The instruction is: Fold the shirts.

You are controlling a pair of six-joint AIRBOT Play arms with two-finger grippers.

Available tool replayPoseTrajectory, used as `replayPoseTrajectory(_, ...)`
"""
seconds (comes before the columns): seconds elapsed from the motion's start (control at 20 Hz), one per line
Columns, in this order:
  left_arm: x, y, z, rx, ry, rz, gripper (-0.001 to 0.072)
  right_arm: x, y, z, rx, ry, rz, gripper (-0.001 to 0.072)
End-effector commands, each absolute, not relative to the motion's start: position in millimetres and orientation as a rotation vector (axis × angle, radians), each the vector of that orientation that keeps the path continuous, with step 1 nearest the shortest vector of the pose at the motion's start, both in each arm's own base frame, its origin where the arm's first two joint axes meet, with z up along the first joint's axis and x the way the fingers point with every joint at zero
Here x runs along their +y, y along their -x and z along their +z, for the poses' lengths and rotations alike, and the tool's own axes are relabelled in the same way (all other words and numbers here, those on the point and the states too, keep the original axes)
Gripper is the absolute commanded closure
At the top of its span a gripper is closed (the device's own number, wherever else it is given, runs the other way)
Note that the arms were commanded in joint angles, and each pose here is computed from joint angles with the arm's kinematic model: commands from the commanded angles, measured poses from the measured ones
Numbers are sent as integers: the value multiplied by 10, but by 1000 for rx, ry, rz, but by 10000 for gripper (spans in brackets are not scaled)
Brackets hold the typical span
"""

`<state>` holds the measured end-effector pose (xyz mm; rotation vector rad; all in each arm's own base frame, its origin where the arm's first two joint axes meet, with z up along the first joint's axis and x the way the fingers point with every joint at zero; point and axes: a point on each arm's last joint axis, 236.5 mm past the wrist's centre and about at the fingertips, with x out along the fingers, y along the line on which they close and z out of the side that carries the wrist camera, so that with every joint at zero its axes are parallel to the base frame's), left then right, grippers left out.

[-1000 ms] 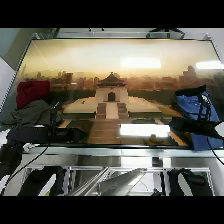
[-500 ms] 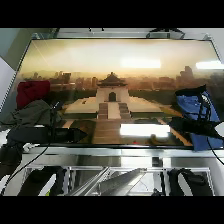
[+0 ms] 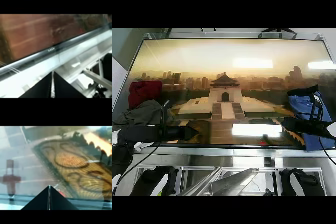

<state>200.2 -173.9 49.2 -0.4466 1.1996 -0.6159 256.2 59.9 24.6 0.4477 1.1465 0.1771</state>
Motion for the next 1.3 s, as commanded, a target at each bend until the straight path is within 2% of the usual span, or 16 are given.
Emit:
replayPoseTrajectory(0.0, -1280, -2515, 626, 1113, 454, -410, 29, 601, -2560, 245, 1147, -448, 178, 691)
replayPoseTrajectory(0.15, -317, -3164, 898, 1013, 473, -135, 29, 601, -2560, 245, 1147, -448, 178, 690)
replayPoseTrajectory(0.25, 404, -3431, 1009, 973, 484, 21, 29, 601, -2560, 245, 1147, -448, 177, 690)
replayPoseTrajectory(0.4, 1304, -3697, 948, 939, 484, 155, 29, 601, -2561, 245, 1146, -448, 177, 690)
replayPoseTrajectory(0.55, 1911, -3913, 657, 966, 510, 216, 29, 590, -2591, 256, 1133, -448, 173, 690)
replayPoseTrajectory(0.85, 2416, -4572, -193, 1025, 439, 200, 29, 575, -2646, 278, 1107, -450, 167, 690)
replayPoseTrajectory(1.0, 2592, -4724, -659, 1134, 268, 245, 29, 575, -2646, 278, 1107, -450, 167, 690)
replayPoseTrajectory(1.15, 2492, -4788, -971, 1234, 199, 225, 30, 576, -2647, 279, 1107, -450, 167, 690)
replayPoseTrajectory(1.2, 2422, -4821, -1035, 1254, 197, 207, 54, 575, -2646, 278, 1107, -450, 167, 690)
replayPoseTrajectory(1.25, 2357, -4845, -1067, 1274, 200, 189, 249, 575, -2646, 278, 1107, -450, 167, 690)
